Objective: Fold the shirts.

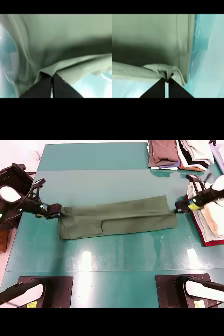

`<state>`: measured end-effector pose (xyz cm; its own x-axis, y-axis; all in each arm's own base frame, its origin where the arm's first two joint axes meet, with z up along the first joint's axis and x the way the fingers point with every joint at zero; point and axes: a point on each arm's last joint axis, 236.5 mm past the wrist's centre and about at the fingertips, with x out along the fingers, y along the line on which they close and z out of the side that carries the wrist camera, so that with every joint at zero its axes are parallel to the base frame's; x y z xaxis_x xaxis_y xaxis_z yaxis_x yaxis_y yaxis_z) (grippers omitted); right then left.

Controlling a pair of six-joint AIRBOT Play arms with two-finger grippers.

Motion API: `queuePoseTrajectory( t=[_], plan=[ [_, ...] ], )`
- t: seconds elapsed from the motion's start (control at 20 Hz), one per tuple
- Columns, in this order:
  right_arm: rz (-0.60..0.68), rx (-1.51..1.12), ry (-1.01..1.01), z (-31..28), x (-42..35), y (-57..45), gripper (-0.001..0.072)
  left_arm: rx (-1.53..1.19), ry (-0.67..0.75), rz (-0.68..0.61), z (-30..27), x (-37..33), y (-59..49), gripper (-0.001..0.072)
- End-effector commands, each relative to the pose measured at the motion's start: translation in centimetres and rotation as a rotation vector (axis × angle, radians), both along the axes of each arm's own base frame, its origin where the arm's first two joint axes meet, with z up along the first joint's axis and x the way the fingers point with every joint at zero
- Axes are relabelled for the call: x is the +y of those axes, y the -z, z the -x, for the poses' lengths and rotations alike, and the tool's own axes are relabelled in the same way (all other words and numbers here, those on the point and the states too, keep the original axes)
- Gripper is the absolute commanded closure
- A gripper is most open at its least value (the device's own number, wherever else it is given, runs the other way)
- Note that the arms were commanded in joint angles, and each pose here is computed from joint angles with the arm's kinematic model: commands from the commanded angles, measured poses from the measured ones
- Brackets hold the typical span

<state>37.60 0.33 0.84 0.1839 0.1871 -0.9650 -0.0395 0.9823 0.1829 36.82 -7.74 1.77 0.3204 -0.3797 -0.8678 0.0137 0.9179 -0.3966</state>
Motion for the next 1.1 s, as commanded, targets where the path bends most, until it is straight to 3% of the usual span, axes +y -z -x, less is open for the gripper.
queuePoseTrajectory(
  t=[0.0, 0.05, 0.1, 0.15, 0.2, 0.45, 0.5, 0.55, 0.8, 0.9, 1.05],
  plan=[
    [-0.002, -0.022, -0.015, -5.2, 0.7, 0.7, 0.0691, -0.050, -0.046, -0.010, -4.3, 0.7, 1.4, 0.0680],
    [-0.020, -0.024, -0.014, -6.2, 1.0, 1.0, 0.0690, -0.068, -0.070, -0.006, -4.9, 0.9, 1.3, 0.0677],
    [-0.058, -0.029, -0.008, -7.2, 1.6, 1.1, 0.0648, -0.079, -0.092, -0.001, -5.3, 1.0, 1.0, 0.0498],
    [-0.101, -0.037, 0.010, -8.2, 1.8, 1.1, 0.0418, -0.085, -0.109, 0.002, -5.6, 1.1, 0.7, 0.0191],
    [-0.154, -0.051, 0.008, -8.9, 2.1, 0.7, 0.0311, -0.087, -0.112, 0.007, -5.8, 1.0, 0.2, 0.0157],
    [-0.265, 0.024, 0.062, -6.3, -2.5, 1.4, 0.0284, -0.093, -0.092, 0.087, -6.1, -0.7, -2.5, 0.0187],
    [-0.282, 0.073, 0.100, -4.8, -3.8, 2.6, 0.0206, -0.096, -0.087, 0.107, -6.1, -1.2, -2.7, 0.0444],
    [-0.299, 0.114, 0.150, -3.4, -5.1, 4.1, 0.0188, -0.112, -0.075, 0.112, -6.3, -1.7, -2.9, 0.0682],
    [-0.555, 0.164, 0.220, -1.6, -3.7, 7.9, 0.0205, -0.206, 0.034, 0.125, -6.8, -8.7, -3.8, 0.0681],
    [-0.603, 0.158, 0.203, -2.5, -1.8, 8.5, 0.0211, -0.193, 0.048, 0.147, -6.5, -11.7, -3.1, 0.0681],
    [-0.597, 0.163, 0.123, -4.1, 1.4, 9.0, 0.0384, -0.146, 0.113, 0.162, -5.3, -16.1, -0.6, 0.0681]
  ],
)
